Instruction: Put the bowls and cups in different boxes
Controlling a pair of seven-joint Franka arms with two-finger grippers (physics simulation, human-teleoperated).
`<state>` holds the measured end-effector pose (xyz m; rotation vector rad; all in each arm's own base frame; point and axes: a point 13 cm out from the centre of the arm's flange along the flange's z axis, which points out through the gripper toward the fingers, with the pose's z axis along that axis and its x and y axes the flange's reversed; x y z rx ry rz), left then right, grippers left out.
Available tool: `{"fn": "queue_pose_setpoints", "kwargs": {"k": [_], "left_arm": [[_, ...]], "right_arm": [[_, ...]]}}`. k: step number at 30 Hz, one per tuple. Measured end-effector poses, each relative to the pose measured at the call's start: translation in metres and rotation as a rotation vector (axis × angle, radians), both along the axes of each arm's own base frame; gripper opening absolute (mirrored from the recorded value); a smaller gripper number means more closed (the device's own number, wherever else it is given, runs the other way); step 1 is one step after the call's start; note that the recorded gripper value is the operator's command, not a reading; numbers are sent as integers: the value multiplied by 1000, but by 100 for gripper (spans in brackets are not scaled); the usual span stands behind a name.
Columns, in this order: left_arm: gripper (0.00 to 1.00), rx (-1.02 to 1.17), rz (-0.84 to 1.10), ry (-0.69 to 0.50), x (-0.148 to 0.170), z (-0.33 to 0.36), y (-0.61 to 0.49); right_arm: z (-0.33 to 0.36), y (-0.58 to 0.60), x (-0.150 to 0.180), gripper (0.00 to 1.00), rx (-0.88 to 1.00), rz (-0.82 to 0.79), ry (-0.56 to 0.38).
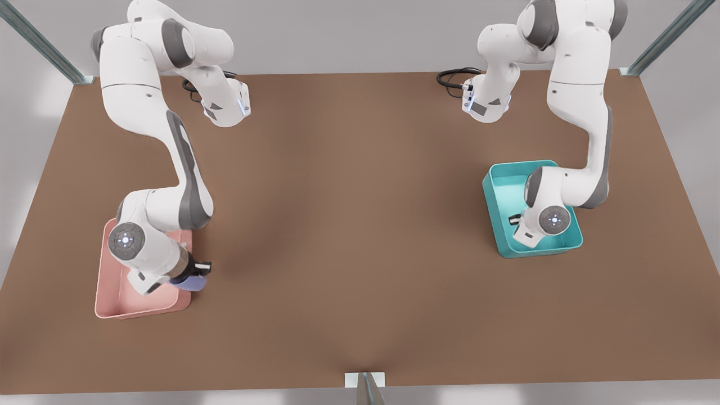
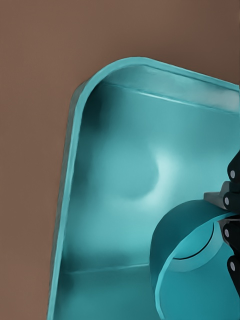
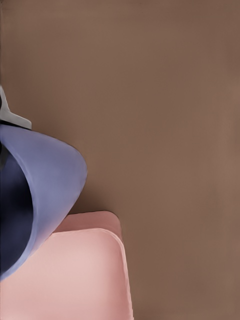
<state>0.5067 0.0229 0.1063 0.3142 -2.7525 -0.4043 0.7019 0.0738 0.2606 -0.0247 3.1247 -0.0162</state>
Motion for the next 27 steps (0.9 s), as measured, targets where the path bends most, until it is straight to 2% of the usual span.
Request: {"fn": "queue_pose_setpoints", "kwargs": {"k": [1, 3, 4, 6, 7, 9, 11, 14, 16, 17, 18, 19, 23, 27], "left_arm": [[21, -6, 6, -7, 0, -5, 1], [93, -18, 12, -23, 4, -11, 1], [100, -24, 12, -32, 6, -12, 0], [100, -39, 13, -65, 16, 2, -4], [100, -49, 14, -105, 30, 33, -8], [100, -79, 2, -210, 78, 127, -33], [100, -116, -13, -269, 105, 214, -65], [100, -160, -48, -313, 105, 326, -88], [100, -171, -66, -274, 89, 353, -92], [100, -174, -74, -234, 81, 351, -93], [100, -177, -86, -198, 73, 349, -96], [100, -179, -96, -166, 66, 348, -98], [100, -184, -125, -78, 47, 344, -99], [100, -190, -151, -33, 36, 345, -101]], "right_arm": [[27, -14, 2, 21, -2, -9, -23], [56, -66, 0, 21, -9, -55, -30], [56, -97, -4, 21, -14, -80, -15], [27, -150, -14, 21, -22, -119, 49], [3, -162, -18, 21, -26, -118, 85], [-53, -177, -23, 21, -33, -107, 150], [-97, -188, -25, 21, -40, -92, 182], [-141, -195, -22, 21, -46, -61, 183], [-157, -196, -18, 21, -47, -40, 171], [-160, -196, -15, 38, -48, -30, 163], [-161, -197, -13, 96, -50, -21, 154], [-161, -197, -11, 100, -53, -14, 147], [-145, -195, -1, 100, -87, 10, 111], [-35, -168, 15, 100, -75, 42, 9]]}}
